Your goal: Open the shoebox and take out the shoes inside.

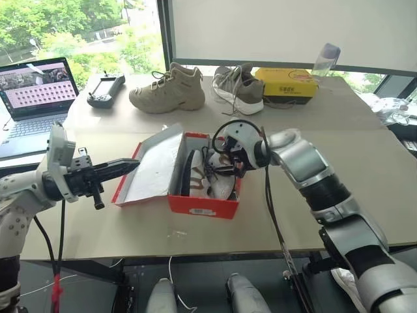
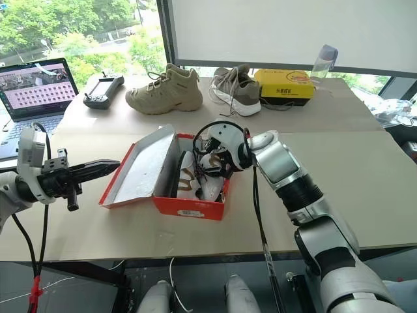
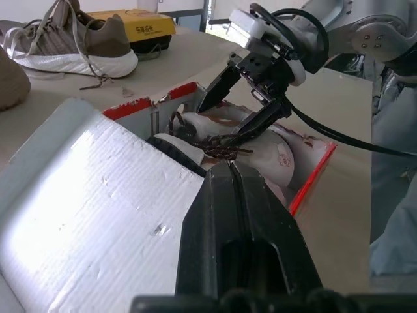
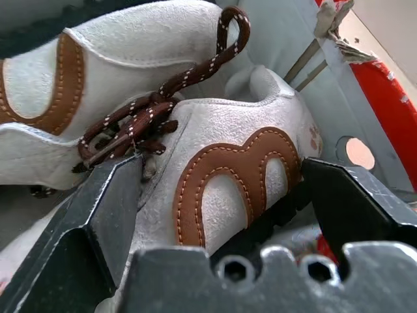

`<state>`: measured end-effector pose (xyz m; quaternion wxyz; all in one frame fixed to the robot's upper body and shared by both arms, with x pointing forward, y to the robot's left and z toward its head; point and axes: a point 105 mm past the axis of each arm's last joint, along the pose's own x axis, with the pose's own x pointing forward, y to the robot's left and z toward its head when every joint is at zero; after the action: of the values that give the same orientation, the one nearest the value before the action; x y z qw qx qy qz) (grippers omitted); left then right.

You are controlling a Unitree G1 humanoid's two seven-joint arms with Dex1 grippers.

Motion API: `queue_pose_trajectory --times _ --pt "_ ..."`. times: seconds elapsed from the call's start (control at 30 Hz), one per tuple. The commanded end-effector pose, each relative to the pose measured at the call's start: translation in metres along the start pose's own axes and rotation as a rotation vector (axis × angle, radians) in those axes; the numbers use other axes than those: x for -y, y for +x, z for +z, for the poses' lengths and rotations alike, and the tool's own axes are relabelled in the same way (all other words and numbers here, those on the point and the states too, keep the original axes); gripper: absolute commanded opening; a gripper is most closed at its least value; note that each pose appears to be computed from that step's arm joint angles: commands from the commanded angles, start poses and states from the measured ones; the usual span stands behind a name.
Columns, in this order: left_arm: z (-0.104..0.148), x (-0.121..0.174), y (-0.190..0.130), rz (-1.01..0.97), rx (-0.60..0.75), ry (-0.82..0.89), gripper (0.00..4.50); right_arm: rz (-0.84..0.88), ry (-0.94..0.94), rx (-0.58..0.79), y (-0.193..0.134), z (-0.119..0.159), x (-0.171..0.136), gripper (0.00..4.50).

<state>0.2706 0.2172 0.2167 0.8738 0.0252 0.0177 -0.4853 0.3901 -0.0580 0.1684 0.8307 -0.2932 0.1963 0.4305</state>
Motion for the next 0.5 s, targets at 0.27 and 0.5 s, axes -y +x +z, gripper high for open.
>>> queue_pose_trajectory --times 0.27,0.5 --pt "-0.002 0.002 0.010 0.048 0.129 0.032 0.00 -0.003 0.014 -0.121 0.024 -0.041 -0.011 4.46" --pt "-0.014 0.006 0.011 0.037 0.144 0.003 0.00 0.034 0.064 -0.128 0.027 -0.046 -0.018 4.46"
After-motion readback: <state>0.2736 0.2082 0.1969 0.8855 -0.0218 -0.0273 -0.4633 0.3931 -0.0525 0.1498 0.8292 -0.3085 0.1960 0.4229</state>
